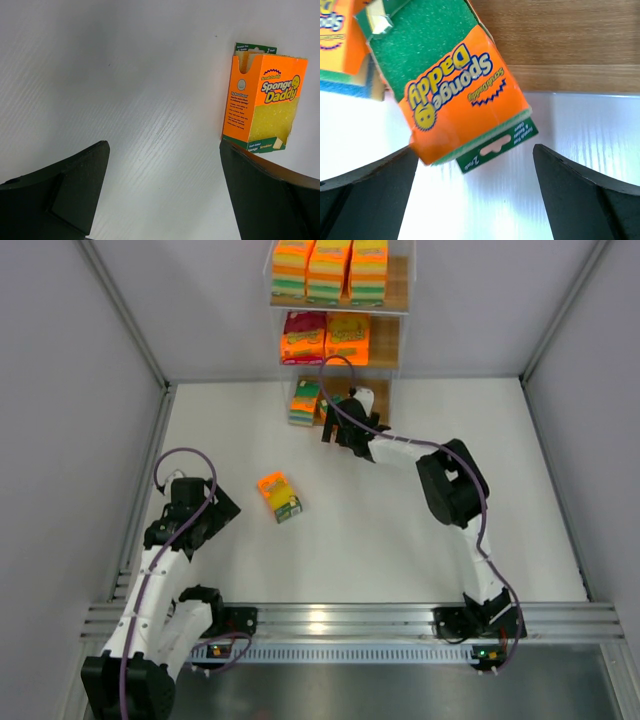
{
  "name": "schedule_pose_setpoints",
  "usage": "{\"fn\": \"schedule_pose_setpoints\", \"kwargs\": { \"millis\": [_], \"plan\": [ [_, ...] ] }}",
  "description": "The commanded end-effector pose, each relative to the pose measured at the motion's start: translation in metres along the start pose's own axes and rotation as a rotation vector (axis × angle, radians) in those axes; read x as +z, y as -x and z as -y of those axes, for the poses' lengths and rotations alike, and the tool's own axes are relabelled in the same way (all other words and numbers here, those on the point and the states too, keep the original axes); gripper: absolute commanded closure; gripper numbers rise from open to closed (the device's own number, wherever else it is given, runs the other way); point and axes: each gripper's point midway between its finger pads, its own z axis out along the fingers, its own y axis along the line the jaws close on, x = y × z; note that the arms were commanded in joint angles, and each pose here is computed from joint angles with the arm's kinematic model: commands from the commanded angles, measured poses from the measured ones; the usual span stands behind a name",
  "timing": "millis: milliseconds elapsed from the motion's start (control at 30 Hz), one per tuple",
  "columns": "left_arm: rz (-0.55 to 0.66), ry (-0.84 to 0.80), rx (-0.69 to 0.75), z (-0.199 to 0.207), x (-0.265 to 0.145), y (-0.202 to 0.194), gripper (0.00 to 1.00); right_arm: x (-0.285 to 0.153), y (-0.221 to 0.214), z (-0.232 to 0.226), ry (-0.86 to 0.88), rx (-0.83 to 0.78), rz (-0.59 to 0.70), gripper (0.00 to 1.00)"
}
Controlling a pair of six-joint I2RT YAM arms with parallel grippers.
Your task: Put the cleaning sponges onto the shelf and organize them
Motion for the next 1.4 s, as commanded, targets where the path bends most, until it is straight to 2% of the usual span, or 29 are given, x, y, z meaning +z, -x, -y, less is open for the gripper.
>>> {"fn": "schedule_pose_setpoints", "kwargs": {
  "millis": [0, 100, 200, 267, 300, 333, 433, 467, 500, 600, 867, 1100, 1367],
  "plan": [
    [0.047, -0.041, -0.001, 0.01, -0.002, 0.011, 0.02, -0.049, 0.074, -0.037, 0.153, 0.084, 0.175, 0.01],
    [0.048, -0.042, -0.001, 0.01, -0.002, 0.011, 0.02, -0.064, 0.087, -0.046, 0.222, 0.093, 0.225, 0.01],
    [0.049, -0.041, -0.002, 0.01, -0.002, 0.011, 0.02, -0.07, 0.082, -0.045, 0.236, 0.08, 0.217, 0.0],
    [0.053, -0.04, -0.003, 0.009, -0.002, 0.012, 0.02, -0.073, 0.08, -0.043, 0.237, 0.074, 0.217, 0.07],
    [0.053, -0.04, -0.005, 0.009, -0.002, 0.012, 0.02, -0.074, 0.075, -0.039, 0.228, 0.071, 0.212, 0.13],
    [0.053, -0.04, -0.003, 0.009, -0.002, 0.012, 0.02, -0.073, 0.072, -0.036, 0.216, 0.072, 0.208, 0.28],
    [0.052, -0.041, -0.005, 0.01, -0.002, 0.012, 0.02, -0.07, 0.063, -0.021, 0.15, 0.066, 0.197, 0.59],
    [0.049, -0.041, -0.005, 0.01, -0.002, 0.011, 0.02, -0.069, 0.062, -0.018, 0.135, 0.055, 0.199, 0.67],
    [0.049, -0.041, -0.003, 0.01, -0.002, 0.011, 0.02, -0.066, 0.06, -0.016, 0.121, 0.046, 0.197, 0.82],
    [0.047, -0.037, -0.003, 0.009, -0.001, 0.011, 0.02, -0.056, 0.051, -0.008, 0.075, 0.005, 0.17, 0.98],
    [0.046, -0.022, -0.004, 0.007, 0.001, 0.011, 0.02, -0.028, 0.028, -0.003, -0.009, -0.088, 0.066, 0.96],
    [0.038, -0.012, -0.003, 0.006, 0.003, 0.01, 0.02, -0.02, 0.029, -0.014, -0.005, -0.083, 0.067, 0.88],
    [0.032, -0.015, 0.002, 0.006, 0.005, 0.008, 0.02, 0.004, 0.035, -0.033, 0.034, -0.04, 0.101, 0.86]
  ]
}}
